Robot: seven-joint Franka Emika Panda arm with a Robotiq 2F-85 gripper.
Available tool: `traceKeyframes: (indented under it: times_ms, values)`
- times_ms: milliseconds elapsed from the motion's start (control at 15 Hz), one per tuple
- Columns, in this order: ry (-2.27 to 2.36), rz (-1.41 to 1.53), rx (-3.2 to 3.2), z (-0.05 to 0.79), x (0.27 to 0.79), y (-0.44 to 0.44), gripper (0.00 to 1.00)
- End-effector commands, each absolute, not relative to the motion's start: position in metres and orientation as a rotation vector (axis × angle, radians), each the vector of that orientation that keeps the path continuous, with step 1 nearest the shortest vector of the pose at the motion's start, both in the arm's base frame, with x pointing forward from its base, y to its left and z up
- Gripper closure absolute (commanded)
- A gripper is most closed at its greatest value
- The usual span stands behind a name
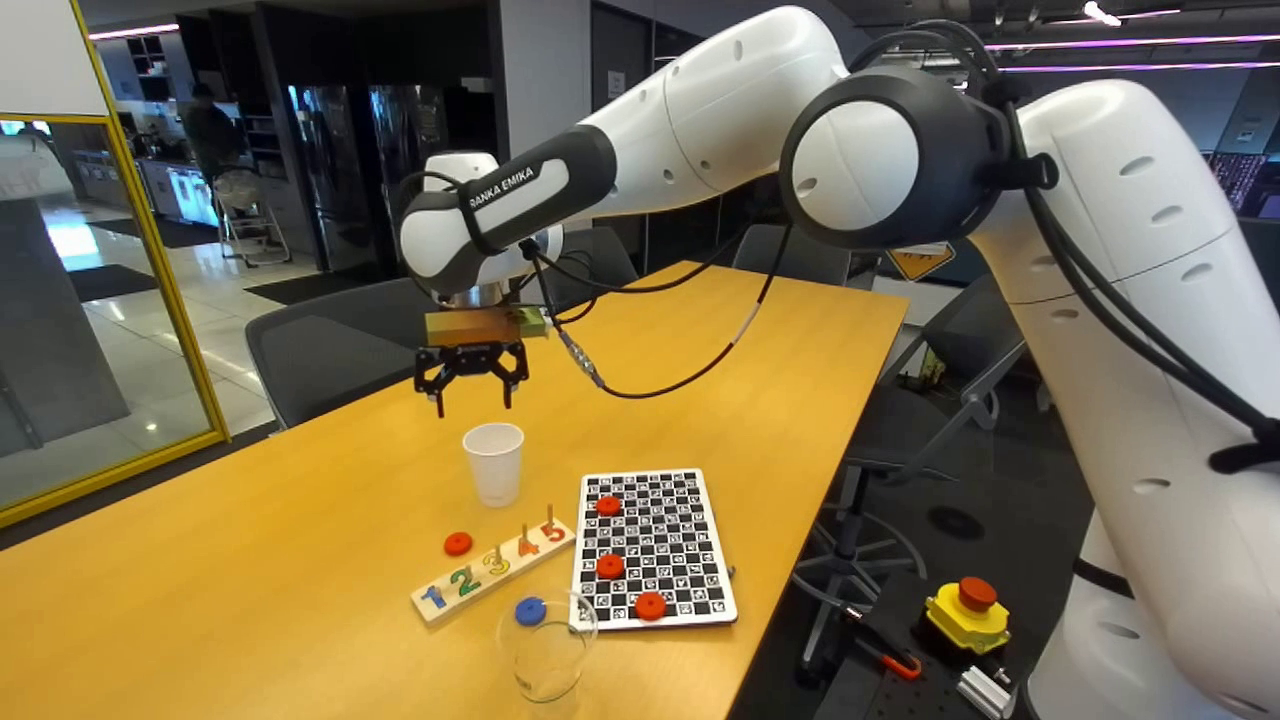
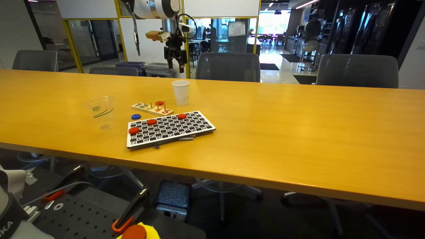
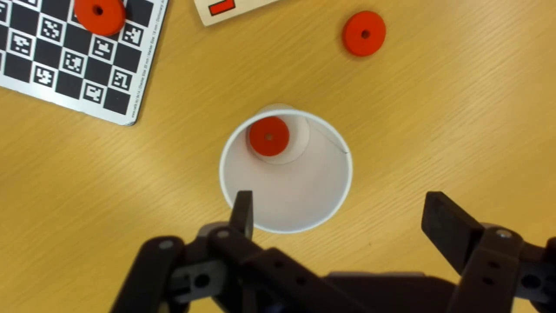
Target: Place the orange rings inside the white cup then put the blue ring in the clear cup
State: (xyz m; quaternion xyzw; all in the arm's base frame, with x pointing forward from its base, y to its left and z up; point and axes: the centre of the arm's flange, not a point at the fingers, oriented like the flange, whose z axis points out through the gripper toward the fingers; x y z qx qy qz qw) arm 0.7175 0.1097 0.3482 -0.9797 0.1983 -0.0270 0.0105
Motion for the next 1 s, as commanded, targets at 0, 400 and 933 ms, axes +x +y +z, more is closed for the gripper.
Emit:
traceKeyframes:
  times_ms: [0, 400, 933]
  values:
    - [0.509, -0.061, -3.035, 0.370, 0.687, 0.153, 0.00]
    - [0.387, 0.040, -3.007, 0.344, 0.657, 0.219, 0.00]
    - [0.440, 0.070, -3.008, 0.276, 0.657, 0.216, 0.00]
